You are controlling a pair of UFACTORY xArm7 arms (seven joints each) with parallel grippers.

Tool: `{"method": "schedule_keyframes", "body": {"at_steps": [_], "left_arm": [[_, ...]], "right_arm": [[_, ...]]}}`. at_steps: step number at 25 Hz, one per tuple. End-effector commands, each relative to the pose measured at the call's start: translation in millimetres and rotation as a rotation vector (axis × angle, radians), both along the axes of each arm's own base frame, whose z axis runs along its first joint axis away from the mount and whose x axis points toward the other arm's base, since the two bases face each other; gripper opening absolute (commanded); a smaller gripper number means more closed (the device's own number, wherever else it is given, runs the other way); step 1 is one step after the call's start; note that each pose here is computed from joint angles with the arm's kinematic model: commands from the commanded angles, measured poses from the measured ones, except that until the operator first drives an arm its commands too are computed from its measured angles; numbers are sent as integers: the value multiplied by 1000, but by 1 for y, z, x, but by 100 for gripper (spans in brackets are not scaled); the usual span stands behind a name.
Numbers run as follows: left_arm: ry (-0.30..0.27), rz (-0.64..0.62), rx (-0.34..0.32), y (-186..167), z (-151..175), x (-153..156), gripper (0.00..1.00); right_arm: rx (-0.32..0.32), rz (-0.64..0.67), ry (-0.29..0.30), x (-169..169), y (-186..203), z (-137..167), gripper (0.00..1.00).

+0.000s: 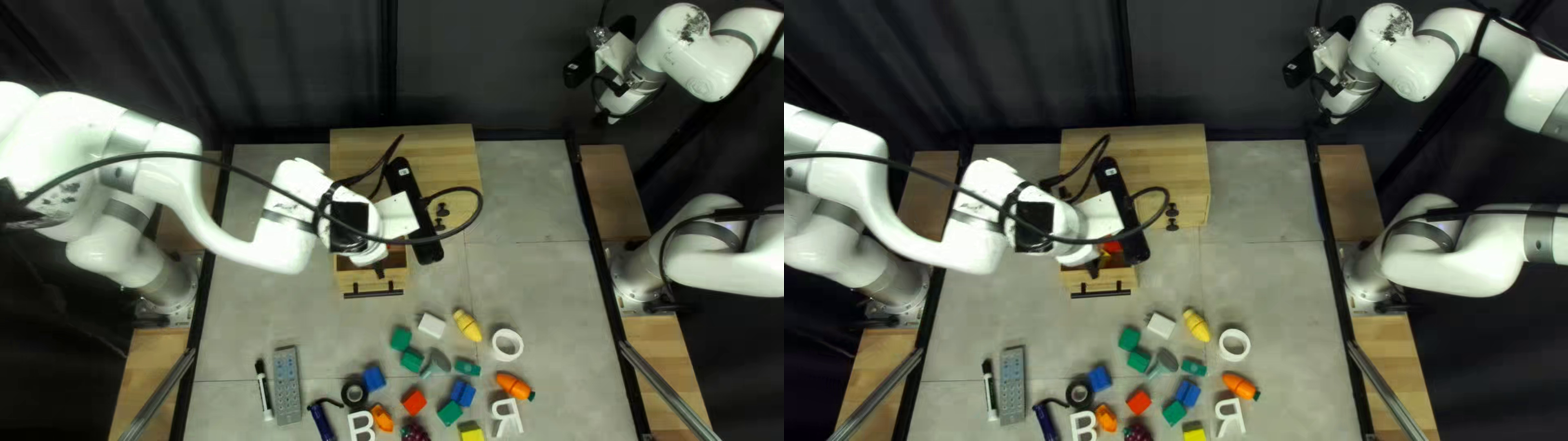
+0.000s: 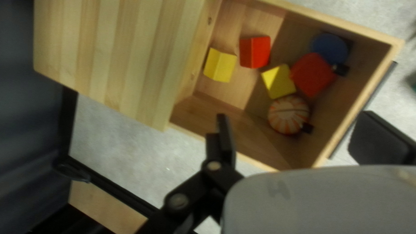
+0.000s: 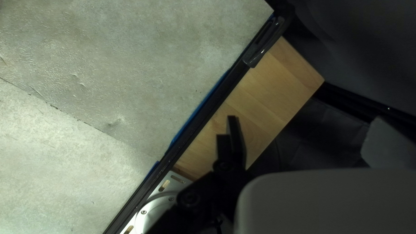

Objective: Open drawers and place objects into drawer and close

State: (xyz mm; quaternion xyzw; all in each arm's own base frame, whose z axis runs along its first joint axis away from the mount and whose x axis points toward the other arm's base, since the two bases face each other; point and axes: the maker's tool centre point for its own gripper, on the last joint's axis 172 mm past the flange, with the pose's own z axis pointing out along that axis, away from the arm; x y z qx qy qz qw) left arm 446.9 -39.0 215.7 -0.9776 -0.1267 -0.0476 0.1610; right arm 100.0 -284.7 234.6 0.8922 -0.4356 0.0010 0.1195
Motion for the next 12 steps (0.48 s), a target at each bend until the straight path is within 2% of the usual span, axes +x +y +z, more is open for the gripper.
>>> {"method": "schedule_keyframes", "body": {"at_steps": [1, 2, 5, 9, 12], "left_arm": [[60, -235, -88, -73, -19, -12, 100], [79, -284, -120, -92, -28, -12, 100], [97, -301, -193, -120, -49, -7, 100], [90, -180, -277, -139, -75, 3, 100], [70, -47, -280, -149, -90, 12, 100]], "right_arm": [[0, 0, 0, 0, 0, 0, 100], [0, 0, 0, 0, 0, 0, 100], [0, 0, 0, 0, 0, 0, 100], [0, 0, 0, 0, 0, 0, 100], [0, 0, 0, 0, 0, 0, 100]]}}
